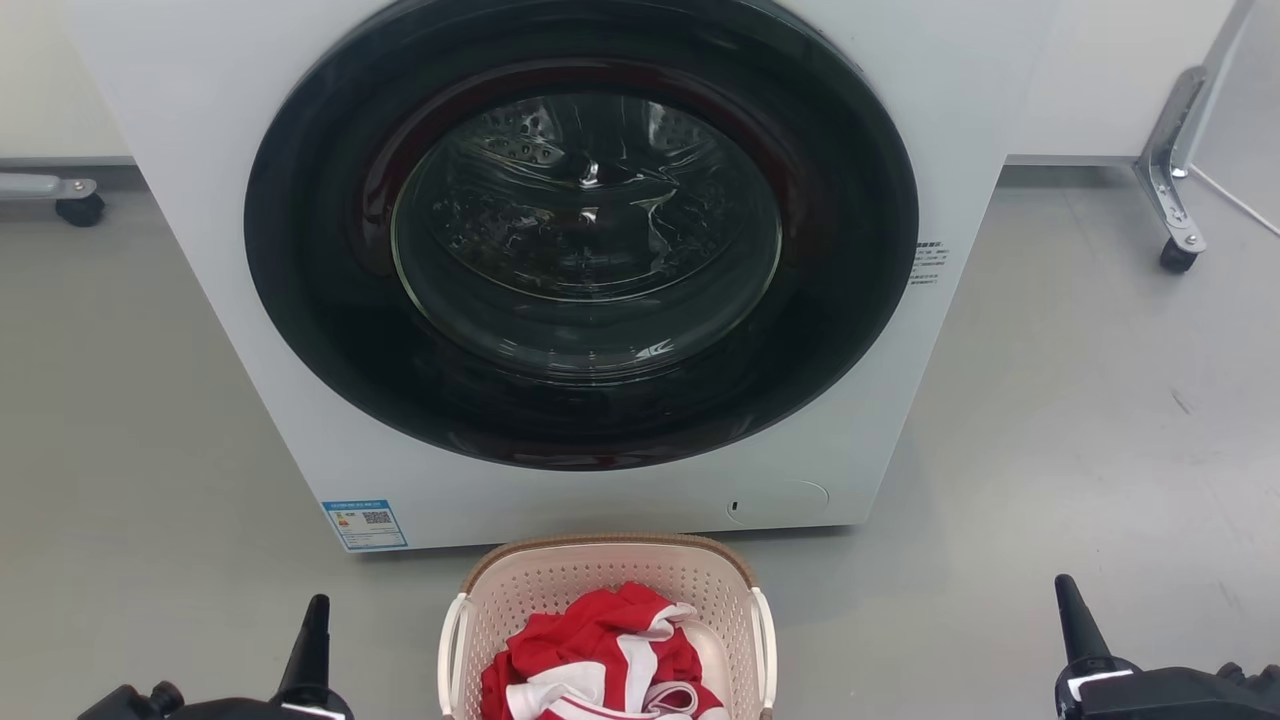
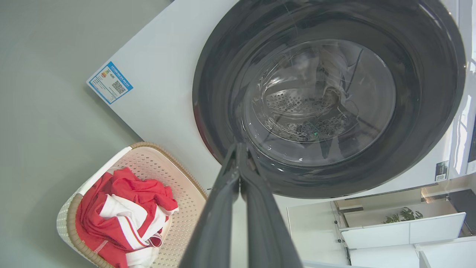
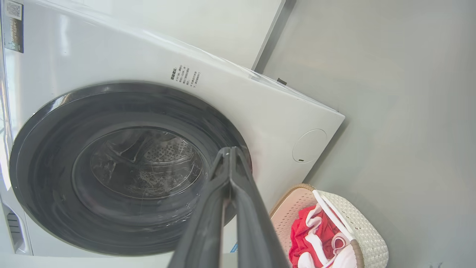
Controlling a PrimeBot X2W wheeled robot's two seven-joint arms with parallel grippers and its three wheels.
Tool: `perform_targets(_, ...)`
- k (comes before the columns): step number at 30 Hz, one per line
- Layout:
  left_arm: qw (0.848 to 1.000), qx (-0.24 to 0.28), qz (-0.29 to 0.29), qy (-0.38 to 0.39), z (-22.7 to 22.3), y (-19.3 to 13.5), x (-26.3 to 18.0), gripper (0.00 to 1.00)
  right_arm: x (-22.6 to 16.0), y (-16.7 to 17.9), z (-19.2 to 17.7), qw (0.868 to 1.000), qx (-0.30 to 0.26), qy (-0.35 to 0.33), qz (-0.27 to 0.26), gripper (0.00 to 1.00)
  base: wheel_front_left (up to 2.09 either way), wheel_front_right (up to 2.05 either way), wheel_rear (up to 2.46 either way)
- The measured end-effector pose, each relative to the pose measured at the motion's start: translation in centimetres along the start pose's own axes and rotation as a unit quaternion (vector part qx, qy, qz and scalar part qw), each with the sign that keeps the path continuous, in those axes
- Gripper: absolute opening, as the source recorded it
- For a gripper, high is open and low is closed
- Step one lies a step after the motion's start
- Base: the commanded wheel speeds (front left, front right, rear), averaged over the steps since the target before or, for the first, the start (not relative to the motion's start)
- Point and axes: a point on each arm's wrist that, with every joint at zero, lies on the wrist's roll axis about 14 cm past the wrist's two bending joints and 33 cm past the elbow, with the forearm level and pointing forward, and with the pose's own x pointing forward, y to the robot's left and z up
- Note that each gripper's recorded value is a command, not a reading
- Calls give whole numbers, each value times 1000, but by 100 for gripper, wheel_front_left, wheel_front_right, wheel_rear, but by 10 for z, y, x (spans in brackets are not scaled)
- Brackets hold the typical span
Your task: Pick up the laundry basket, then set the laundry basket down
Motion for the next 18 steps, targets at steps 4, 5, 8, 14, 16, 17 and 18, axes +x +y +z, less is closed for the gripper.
perform_targets(4,1000,-30,-7,1,2,-2,3,0,1,0,5,1000,28,-3,3,0,0,0,0)
perform_targets(5,999,-35,-9,1,2,-4,3,0,1,1,6,999,34,-4,5,0,0,0,0)
perform_targets(8,998,-60,-13,3,2,-5,4,0,3,4,10,998,56,-8,12,0,0,0,0)
perform_targets(14,995,-100,-25,2,7,-11,9,0,2,2,17,995,96,-14,15,0,0,0,0)
perform_targets(16,994,-106,-30,3,7,-12,9,0,3,2,19,995,102,-17,16,0,0,0,0)
perform_targets(17,993,-116,-31,3,7,-13,10,0,3,2,20,994,110,-17,19,0,0,0,0)
perform_targets(18,992,-123,-32,3,8,-13,10,0,3,3,22,993,117,-19,21,0,0,0,0)
